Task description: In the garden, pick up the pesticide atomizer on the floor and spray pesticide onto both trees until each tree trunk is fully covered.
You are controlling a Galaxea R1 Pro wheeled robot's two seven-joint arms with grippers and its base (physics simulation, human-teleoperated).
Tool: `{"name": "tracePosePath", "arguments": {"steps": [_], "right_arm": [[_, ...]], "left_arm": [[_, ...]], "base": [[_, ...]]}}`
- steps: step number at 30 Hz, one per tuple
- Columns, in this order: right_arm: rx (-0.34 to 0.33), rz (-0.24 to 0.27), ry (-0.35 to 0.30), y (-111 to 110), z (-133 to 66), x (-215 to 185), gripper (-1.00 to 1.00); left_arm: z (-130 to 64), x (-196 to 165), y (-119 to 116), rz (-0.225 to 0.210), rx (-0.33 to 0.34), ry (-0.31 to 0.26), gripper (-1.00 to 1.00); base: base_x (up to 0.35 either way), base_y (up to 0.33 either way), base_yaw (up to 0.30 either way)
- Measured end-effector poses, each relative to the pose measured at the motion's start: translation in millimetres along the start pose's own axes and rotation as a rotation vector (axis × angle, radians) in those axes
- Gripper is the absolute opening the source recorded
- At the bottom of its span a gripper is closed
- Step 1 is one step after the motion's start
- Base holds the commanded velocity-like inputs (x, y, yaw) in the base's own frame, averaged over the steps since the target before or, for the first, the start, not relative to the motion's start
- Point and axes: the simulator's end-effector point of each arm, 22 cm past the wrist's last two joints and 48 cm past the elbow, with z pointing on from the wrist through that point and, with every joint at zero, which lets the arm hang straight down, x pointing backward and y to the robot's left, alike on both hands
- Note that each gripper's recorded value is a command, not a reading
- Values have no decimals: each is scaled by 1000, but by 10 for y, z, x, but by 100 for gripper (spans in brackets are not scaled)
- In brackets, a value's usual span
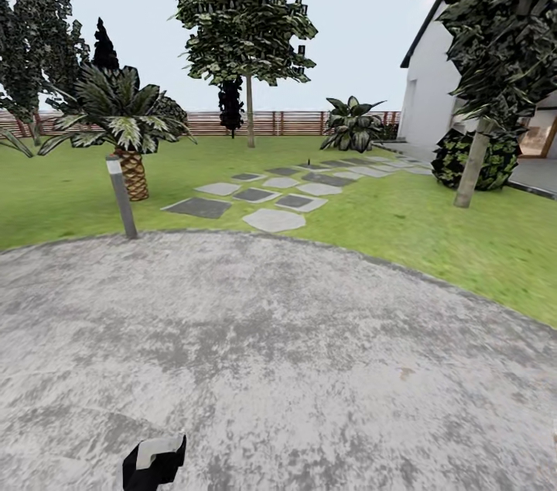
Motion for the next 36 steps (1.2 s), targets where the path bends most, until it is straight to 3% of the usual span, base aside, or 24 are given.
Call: {"name": "tracePosePath", "arguments": {"steps": [14, 17, 20, 23, 26, 36], "right_arm": [[-10, -9, -5, 52, -4, 2, 100], [-4, -1, -69, 38, -12, -133, 100], [0, 5, -223, 20, -57, -481, 100], [4, 5, -300, 6, -96, -659, 100], [1, 2, -325, 11, -113, -710, 100], [-3, -6, -321, 11, -119, -678, 100]], "left_arm": [[-3, 5, 1, 0, 0, 1, 100], [-3, 5, 1, 0, 0, 0, 100], [-2, 3, 0, 0, 0, 0, 100], [-2, 3, 0, 0, 0, 0, 100], [-3, 5, 1, 0, 0, 0, 100], [-3, 6, -1, 0, 0, 1, 100]], "base": [[339, 101, 0], [339, 101, 0], [339, 101, 0], [339, 101, 0], [339, 99, 0], [339, 98, 0]]}}
